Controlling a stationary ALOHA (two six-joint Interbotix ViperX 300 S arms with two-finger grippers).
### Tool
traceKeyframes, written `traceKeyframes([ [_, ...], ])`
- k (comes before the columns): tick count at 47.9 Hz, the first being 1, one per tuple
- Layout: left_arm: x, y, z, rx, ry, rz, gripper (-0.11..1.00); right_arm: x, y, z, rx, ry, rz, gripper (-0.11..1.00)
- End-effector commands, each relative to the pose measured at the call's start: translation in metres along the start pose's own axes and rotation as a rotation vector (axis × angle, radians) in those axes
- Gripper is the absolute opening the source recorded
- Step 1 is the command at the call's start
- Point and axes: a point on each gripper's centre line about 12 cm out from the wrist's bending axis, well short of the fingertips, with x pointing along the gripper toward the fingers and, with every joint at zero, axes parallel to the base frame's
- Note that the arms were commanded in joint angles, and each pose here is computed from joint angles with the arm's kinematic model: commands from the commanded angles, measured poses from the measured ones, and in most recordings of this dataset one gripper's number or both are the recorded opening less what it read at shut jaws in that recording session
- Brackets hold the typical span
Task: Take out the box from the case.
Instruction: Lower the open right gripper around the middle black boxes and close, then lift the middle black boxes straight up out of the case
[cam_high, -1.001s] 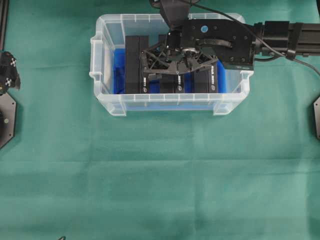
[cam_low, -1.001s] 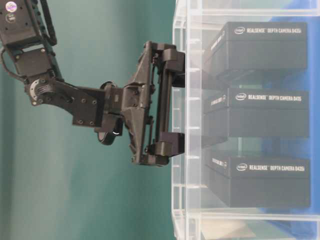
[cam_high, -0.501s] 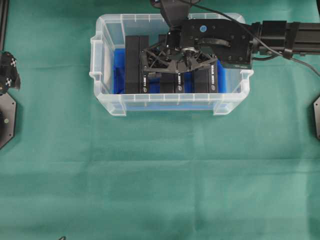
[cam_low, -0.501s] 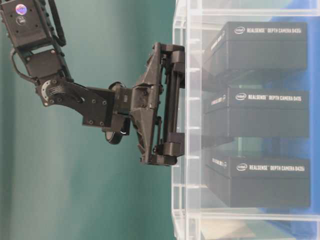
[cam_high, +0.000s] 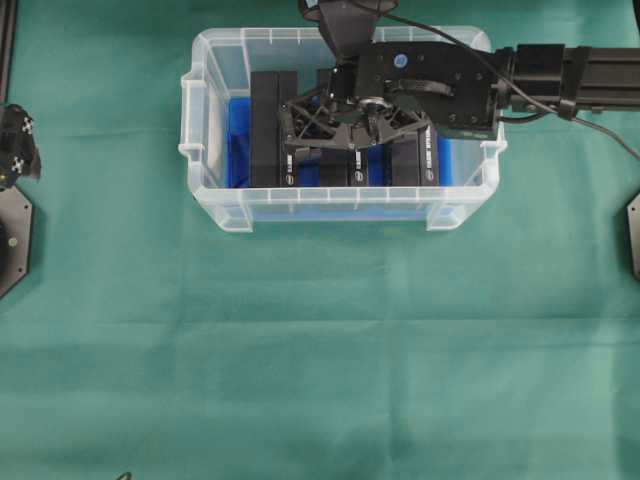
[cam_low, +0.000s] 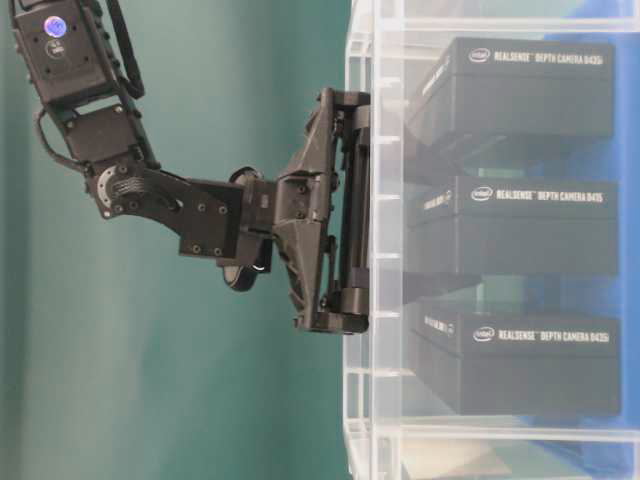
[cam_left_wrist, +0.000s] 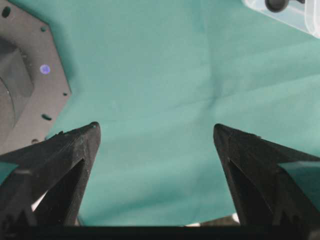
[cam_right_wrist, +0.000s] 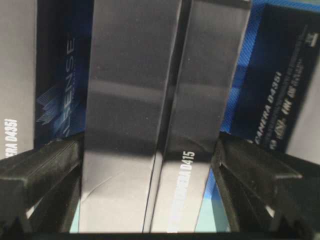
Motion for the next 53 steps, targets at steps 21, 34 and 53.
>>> traceKeyframes([
  [21,-0.003,-0.001,0.001,-0.007,-0.005,-0.009,0.94,-0.01,0.004,0.001,0.021,0.008,0.04,0.67],
  [34,-0.003,-0.001,0.001,-0.005,-0.005,-0.009,0.94,-0.011,0.004,0.002,0.028,0.007,0.041,0.67],
  [53,-0.003,-0.001,0.001,-0.004,-0.005,-0.009,0.94,-0.036,0.011,0.009,0.039,-0.001,0.056,0.67],
])
